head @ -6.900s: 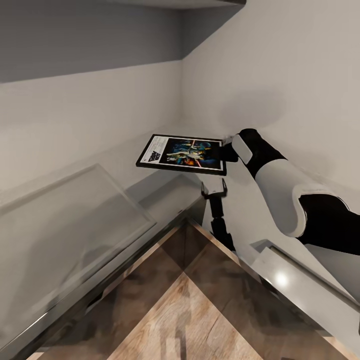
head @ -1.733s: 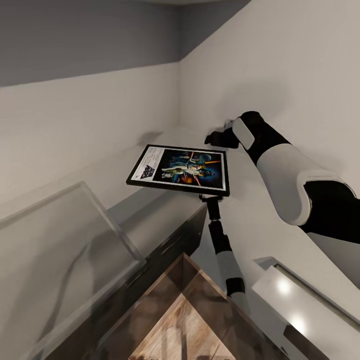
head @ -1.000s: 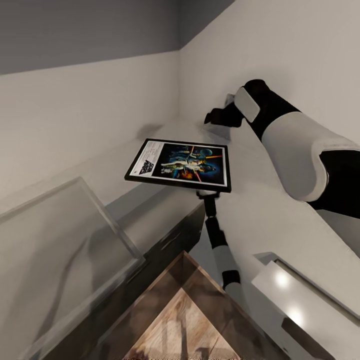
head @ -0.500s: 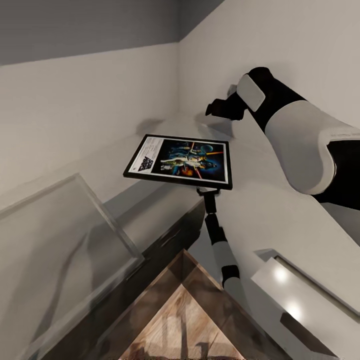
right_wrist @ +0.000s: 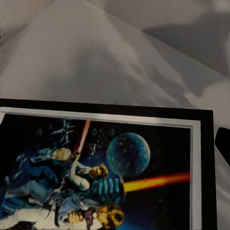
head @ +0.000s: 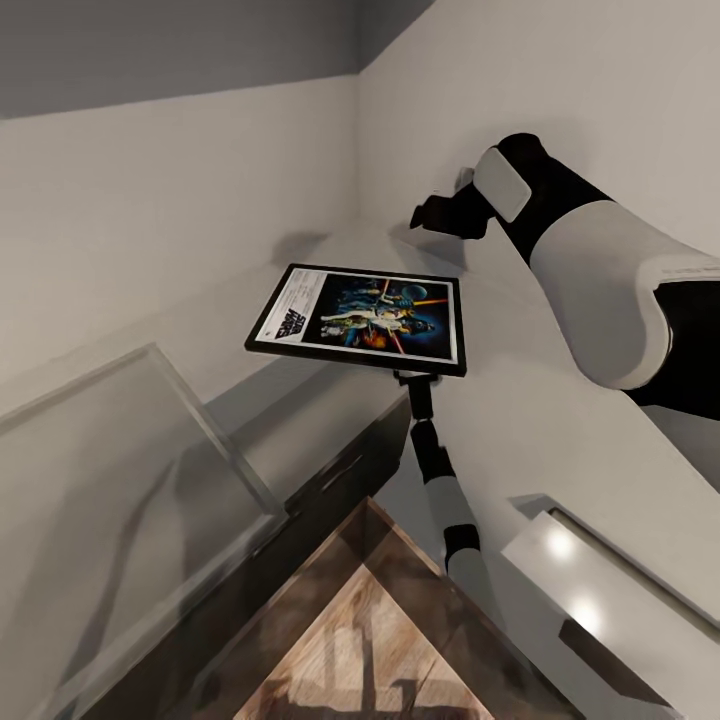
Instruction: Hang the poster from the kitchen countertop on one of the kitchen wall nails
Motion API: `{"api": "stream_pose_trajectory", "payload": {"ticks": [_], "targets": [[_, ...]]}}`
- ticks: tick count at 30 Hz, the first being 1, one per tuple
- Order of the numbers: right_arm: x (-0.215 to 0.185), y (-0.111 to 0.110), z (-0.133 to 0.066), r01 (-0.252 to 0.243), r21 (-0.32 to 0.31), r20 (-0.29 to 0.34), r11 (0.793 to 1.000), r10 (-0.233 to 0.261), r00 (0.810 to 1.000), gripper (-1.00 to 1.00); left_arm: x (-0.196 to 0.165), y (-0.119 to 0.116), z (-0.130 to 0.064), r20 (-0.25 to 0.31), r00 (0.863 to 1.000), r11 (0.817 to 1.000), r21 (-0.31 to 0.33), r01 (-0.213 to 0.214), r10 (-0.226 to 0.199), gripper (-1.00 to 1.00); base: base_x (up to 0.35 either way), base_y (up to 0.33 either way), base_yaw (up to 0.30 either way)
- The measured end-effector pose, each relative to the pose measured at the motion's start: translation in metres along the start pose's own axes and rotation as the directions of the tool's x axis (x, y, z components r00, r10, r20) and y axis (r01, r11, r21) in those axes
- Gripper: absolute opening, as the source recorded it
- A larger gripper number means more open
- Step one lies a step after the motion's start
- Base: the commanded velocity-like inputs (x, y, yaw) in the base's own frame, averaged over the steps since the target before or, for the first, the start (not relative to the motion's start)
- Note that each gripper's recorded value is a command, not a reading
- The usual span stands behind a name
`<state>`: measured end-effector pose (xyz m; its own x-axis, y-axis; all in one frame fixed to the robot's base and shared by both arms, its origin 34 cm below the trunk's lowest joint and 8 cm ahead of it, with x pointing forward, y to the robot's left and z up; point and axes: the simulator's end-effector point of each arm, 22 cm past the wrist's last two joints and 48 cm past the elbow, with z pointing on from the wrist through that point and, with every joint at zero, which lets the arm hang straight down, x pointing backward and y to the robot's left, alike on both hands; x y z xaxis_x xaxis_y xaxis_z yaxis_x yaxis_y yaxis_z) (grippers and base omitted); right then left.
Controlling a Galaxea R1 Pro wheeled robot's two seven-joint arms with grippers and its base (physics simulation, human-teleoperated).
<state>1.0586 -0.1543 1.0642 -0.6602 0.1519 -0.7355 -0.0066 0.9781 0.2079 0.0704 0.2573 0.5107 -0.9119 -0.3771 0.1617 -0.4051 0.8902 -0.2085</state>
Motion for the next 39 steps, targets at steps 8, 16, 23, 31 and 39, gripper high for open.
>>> {"api": "stream_pose_trajectory", "payload": {"ticks": [8, 16, 23, 31, 39], "targets": [[0.001, 0.004, 0.0, 0.002, -0.006, 0.0, 1.0, -0.002, 1.0, 1.0, 0.0, 0.0, 0.0, 0.0, 1.0, 1.0, 0.001, 0.0, 0.0, 1.0, 0.0, 0.0, 0.0], [0.001, 0.006, 0.0, 0.004, -0.008, 0.001, 1.0, -0.004, 1.0, 1.0, 0.0, 0.0, 0.0, 0.0, 1.0, 1.0, 0.001, 0.0, 0.0, 1.0, 0.0, 0.0, 0.0], [0.007, 0.007, 0.007, 0.005, -0.009, -0.009, 1.0, -0.005, 1.0, 1.0, 0.003, 0.001, 0.0, -0.008, 1.0, 1.0, -0.002, 0.002, -0.002, 1.0, 0.0, 0.0, 0.0], [0.016, 0.011, 0.017, 0.008, -0.015, -0.025, 1.0, -0.008, 1.0, 1.0, 0.008, 0.003, -0.001, -0.021, 1.0, 1.0, -0.007, 0.006, -0.006, 1.0, 0.0, 0.0, 0.0], [0.024, 0.008, 0.026, 0.007, -0.011, -0.04, 1.0, -0.007, 0.999, 1.0, 0.012, 0.004, -0.002, -0.031, 0.999, 1.0, -0.012, 0.009, -0.009, 1.0, 0.0, 0.0, 0.0]]}}
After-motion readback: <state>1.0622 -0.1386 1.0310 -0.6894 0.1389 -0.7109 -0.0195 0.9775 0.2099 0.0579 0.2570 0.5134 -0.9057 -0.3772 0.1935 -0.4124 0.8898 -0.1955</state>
